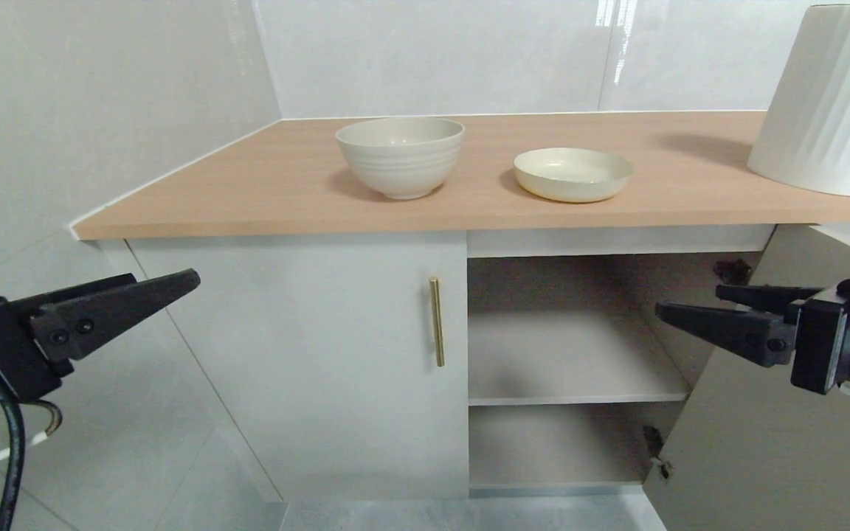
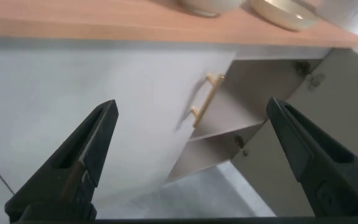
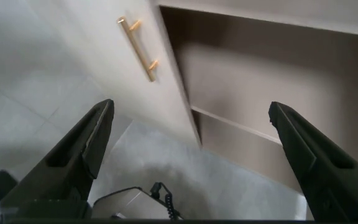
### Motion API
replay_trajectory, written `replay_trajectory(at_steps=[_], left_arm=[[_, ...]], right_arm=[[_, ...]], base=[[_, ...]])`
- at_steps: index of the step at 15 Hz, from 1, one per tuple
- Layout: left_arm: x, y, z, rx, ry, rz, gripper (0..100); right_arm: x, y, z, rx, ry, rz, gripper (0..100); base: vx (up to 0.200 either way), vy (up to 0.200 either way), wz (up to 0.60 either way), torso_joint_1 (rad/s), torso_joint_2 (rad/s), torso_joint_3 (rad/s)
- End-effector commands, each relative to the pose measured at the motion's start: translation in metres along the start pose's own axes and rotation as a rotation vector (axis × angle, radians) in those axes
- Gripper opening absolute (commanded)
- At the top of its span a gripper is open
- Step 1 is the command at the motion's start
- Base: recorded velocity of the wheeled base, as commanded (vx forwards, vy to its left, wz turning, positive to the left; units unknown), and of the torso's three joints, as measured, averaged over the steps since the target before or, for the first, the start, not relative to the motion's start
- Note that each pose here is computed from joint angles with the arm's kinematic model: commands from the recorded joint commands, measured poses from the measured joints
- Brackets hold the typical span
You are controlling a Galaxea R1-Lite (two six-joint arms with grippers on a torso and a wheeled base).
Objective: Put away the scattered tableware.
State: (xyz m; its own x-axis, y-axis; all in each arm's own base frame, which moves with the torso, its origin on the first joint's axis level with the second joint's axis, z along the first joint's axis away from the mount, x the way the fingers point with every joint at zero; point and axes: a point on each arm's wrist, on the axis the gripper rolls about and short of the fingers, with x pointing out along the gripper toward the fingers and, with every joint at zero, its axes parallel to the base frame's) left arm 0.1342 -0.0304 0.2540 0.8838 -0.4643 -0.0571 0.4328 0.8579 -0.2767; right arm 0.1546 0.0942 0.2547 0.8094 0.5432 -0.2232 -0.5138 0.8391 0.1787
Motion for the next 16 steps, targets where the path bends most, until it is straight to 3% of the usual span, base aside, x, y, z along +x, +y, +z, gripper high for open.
replay_trajectory(at_steps=[1, 5, 9, 11, 16], left_arm=[[-0.0012, -0.0004, -0.0001, 0.004, -0.003, -0.002, 100], [-0.0007, -0.0001, -0.0026, 0.009, 0.01, -0.015, 100], [-0.0016, 0.0005, -0.0064, 0.051, 0.054, -0.006, 100], [-0.0028, 0.0001, -0.006, 0.053, 0.049, -0.007, 100], [-0.0039, -0.0005, -0.0055, 0.052, 0.046, -0.01, 100]], right_arm=[[-0.0018, 0.0003, 0.0006, 0.0, -0.006, 0.002, 100], [-0.0032, 0.0004, 0.0011, 0.0, -0.01, 0.003, 100], [-0.0058, 0.0008, 0.0022, -0.001, -0.019, 0.004, 100], [-0.0075, 0.0001, 0.0027, 0.003, -0.029, 0.001, 100], [-0.0092, -0.0048, 0.0023, -0.004, -0.083, -0.012, 100]], base=[[0.0, 0.0, 0.0, 0.0, 0.0, 0.0], [0.0, 0.0, 0.0, 0.0, 0.0, 0.0], [0.15, 0.0, 0.0, 0.003, 0.01, 0.002], [0.2, 0.0, 0.0, -0.005, 0.0, 0.002], [0.0, 0.0, 0.0, 0.0, 0.0, 0.0]])
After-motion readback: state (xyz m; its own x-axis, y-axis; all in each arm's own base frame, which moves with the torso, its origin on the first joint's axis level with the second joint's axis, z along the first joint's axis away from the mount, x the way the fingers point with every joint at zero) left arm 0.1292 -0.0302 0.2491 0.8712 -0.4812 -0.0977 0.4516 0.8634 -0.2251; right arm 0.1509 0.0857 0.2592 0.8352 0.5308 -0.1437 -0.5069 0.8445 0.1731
